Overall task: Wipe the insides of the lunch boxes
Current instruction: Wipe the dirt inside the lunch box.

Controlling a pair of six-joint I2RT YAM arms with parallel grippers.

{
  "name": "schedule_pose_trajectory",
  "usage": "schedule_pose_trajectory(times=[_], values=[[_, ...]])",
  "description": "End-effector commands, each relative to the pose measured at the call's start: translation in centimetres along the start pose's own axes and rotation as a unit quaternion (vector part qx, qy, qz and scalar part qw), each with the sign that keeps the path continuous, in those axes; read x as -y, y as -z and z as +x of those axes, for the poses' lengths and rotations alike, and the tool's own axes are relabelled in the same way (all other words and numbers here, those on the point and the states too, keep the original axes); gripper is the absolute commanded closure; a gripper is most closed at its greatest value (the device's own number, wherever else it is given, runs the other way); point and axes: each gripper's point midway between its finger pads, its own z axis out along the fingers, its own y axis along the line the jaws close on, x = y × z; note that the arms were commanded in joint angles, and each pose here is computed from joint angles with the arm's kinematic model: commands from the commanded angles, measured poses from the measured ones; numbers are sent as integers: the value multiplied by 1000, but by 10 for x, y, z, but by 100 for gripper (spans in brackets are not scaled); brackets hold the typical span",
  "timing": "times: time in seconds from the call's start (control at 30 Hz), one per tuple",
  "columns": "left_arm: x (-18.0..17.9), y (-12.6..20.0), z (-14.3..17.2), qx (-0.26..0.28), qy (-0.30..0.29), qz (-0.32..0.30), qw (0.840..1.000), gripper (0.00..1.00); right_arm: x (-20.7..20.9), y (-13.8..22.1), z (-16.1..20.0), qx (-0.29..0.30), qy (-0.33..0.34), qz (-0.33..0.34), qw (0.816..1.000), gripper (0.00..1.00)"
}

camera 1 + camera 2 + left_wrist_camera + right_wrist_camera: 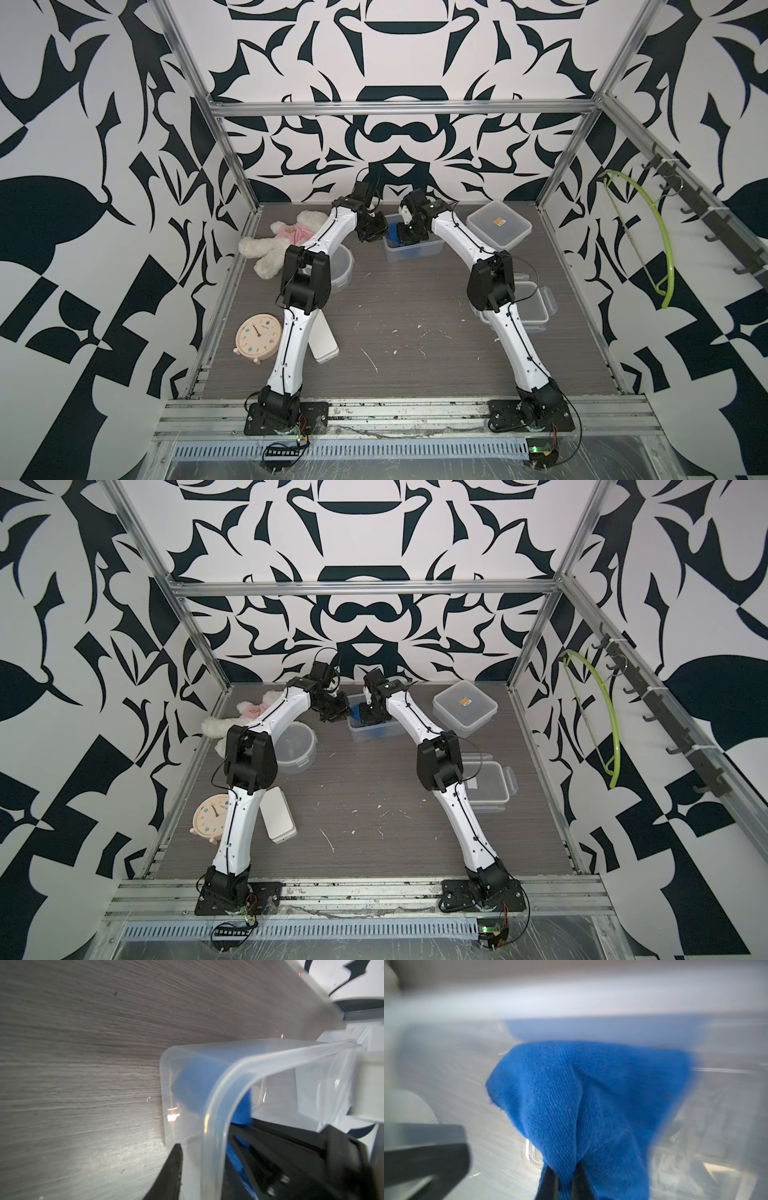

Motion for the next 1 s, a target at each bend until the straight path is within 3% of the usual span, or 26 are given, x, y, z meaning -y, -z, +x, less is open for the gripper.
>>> schedule_pose_trajectory(times=[0.0, 0.27, 0.47, 0.77, 0.97], values=[[0, 1, 7, -12, -6, -12, 1000, 78, -44, 33, 7, 6, 24, -42, 999, 100], [-1, 17, 33, -20, -29, -51, 998, 93, -55, 53, 36, 2, 32, -32, 999, 100], [-6, 33, 60, -24, -50, -95, 994, 98, -58, 63, 40, 10, 31, -30, 999, 100], [-13, 36, 96, -63, -94, -194, 974, 100, -93, 72, 13, 106, 19, -76, 991, 100], [-14, 37, 105, -68, -93, -192, 975, 100, -44, 87, 1, 153, -13, 8, 988, 100]])
